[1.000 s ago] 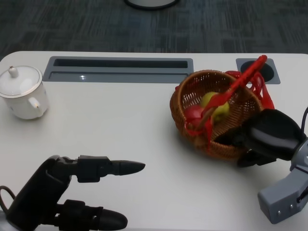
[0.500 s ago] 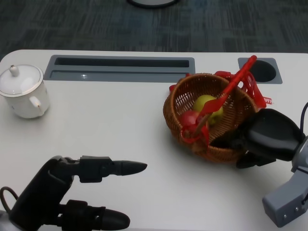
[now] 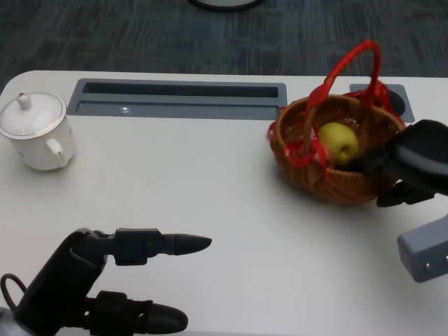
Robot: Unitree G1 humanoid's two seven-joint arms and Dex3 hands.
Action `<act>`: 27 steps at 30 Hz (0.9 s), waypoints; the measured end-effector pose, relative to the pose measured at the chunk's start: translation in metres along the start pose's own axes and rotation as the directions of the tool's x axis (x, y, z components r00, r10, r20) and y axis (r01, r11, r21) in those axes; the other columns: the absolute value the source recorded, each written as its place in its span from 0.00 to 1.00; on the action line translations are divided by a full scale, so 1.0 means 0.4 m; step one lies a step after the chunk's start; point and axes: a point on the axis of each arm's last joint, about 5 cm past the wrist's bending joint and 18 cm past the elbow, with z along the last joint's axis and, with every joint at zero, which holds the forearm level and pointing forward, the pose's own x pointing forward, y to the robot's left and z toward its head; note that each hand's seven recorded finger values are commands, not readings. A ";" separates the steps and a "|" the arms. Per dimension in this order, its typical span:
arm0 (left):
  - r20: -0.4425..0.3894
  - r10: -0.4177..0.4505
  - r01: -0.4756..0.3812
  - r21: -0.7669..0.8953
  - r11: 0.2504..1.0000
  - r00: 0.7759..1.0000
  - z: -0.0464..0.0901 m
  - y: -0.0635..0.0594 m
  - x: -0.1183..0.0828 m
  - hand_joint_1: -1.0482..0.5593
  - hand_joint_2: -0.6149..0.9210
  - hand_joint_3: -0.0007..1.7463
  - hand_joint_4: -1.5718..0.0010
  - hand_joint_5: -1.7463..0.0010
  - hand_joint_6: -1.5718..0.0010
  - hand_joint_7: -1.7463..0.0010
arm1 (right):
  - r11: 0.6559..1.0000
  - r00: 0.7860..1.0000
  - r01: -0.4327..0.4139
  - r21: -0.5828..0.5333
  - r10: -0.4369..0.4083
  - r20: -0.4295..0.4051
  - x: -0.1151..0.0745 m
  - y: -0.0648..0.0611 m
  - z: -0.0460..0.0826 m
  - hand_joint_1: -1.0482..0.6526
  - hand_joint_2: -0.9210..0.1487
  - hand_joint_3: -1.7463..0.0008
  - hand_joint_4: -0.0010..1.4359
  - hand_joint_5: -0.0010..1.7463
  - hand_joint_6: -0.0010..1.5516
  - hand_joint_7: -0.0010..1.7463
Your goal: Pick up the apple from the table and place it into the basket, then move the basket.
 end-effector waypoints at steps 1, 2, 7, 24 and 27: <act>0.000 0.001 -0.001 0.000 1.000 1.000 -0.001 0.000 0.000 0.40 0.88 0.00 0.38 1.00 0.43 1.00 | 1.000 1.000 -0.007 -0.006 0.007 -0.027 -0.001 -0.007 -0.007 0.47 0.00 0.95 0.77 0.01 0.60 0.00; 0.001 0.001 -0.001 0.000 1.000 1.000 -0.001 0.000 -0.001 0.40 0.88 0.00 0.38 1.00 0.43 1.00 | 1.000 0.998 -0.016 -0.009 0.015 -0.054 -0.002 -0.013 -0.014 0.46 0.00 0.95 0.77 0.01 0.59 0.00; 0.004 0.002 -0.002 0.002 1.000 1.000 -0.003 -0.001 -0.002 0.39 0.88 0.00 0.38 1.00 0.43 1.00 | 0.997 0.980 -0.079 -0.003 0.077 -0.183 -0.001 -0.035 -0.038 0.44 0.00 0.91 0.73 0.01 0.57 0.00; 0.000 0.006 -0.006 0.005 1.000 1.000 -0.004 -0.004 -0.010 0.39 0.89 0.00 0.37 0.99 0.42 1.00 | 0.989 0.910 -0.149 0.018 0.144 -0.388 0.024 -0.035 -0.040 0.45 0.00 0.97 0.71 0.00 0.60 0.01; -0.004 0.012 -0.012 0.011 1.000 1.000 -0.004 -0.004 -0.014 0.39 0.89 0.00 0.37 0.99 0.41 1.00 | 0.989 0.908 -0.143 0.026 0.142 -0.394 0.031 -0.033 -0.034 0.44 0.00 0.96 0.71 0.00 0.59 0.00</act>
